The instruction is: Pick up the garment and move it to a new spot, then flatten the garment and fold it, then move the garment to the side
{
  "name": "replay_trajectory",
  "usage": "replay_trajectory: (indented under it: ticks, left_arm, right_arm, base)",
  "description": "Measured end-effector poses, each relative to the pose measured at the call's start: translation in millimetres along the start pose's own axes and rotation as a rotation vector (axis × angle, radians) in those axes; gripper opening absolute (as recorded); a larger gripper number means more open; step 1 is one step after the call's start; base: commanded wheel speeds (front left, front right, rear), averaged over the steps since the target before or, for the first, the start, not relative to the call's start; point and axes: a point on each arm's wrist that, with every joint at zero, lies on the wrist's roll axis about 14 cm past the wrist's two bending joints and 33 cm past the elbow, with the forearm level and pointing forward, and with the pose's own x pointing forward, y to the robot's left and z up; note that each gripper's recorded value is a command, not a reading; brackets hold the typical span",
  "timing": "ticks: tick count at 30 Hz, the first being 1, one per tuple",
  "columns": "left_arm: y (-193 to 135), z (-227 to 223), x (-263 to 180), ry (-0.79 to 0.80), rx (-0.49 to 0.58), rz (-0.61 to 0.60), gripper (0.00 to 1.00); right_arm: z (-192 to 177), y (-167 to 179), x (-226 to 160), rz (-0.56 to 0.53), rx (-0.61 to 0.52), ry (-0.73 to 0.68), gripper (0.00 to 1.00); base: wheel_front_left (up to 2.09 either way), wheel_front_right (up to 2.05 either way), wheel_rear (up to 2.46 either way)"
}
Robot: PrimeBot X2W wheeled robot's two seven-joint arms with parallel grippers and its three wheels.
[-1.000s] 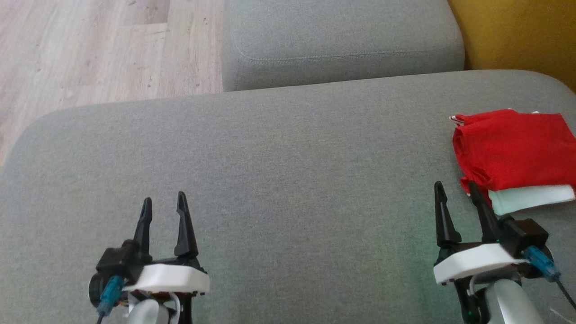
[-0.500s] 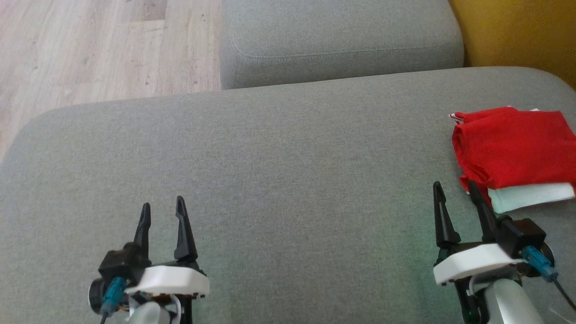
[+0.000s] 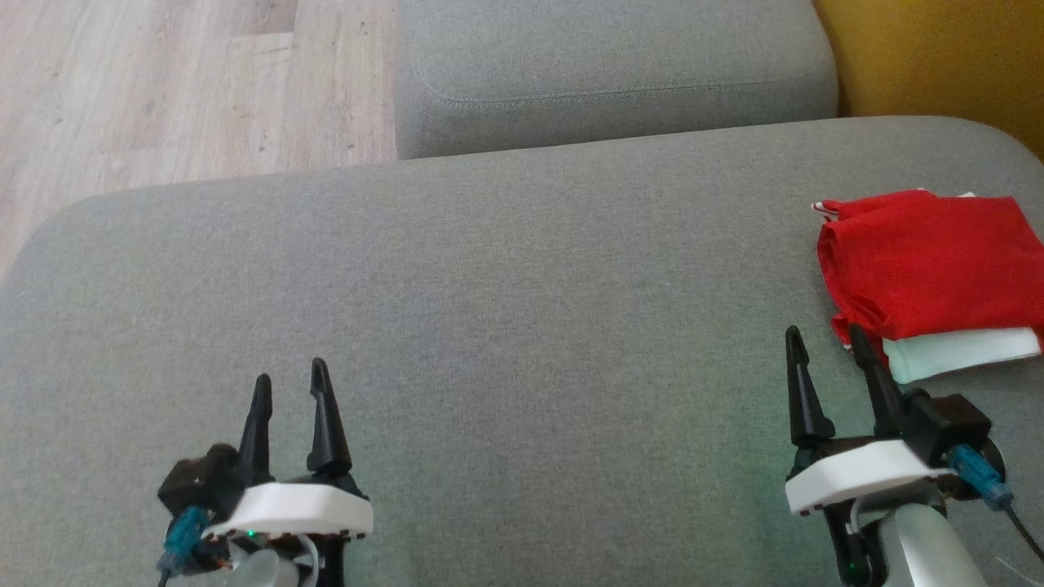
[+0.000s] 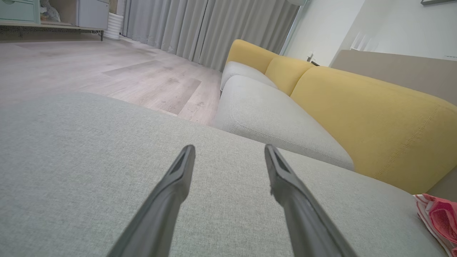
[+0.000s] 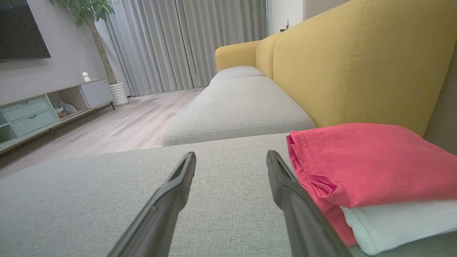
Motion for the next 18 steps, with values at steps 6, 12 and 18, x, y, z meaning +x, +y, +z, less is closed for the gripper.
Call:
replay_trajectory:
  ticks: [6,12,18]
  left_arm:
    - [1,-5,0,0.016,-0.02,0.008,1.0]
    - [11,-27,-9,0.085,-0.025,0.037,0.0]
    - [24,-51,-27,0.165,-0.057,0.087,0.0]
  right_arm:
    - [-1,0,0,0.001,0.0,0.004,1.0]
    - [-23,-3,-9,-0.012,0.008,0.073,0.0]
    - [-51,-8,-27,-0.044,0.061,0.16,0.0]
  base:
    - [0.0,0.0,0.0]
    - [0.0,0.0,0.0]
    - [0.0,0.0,0.0]
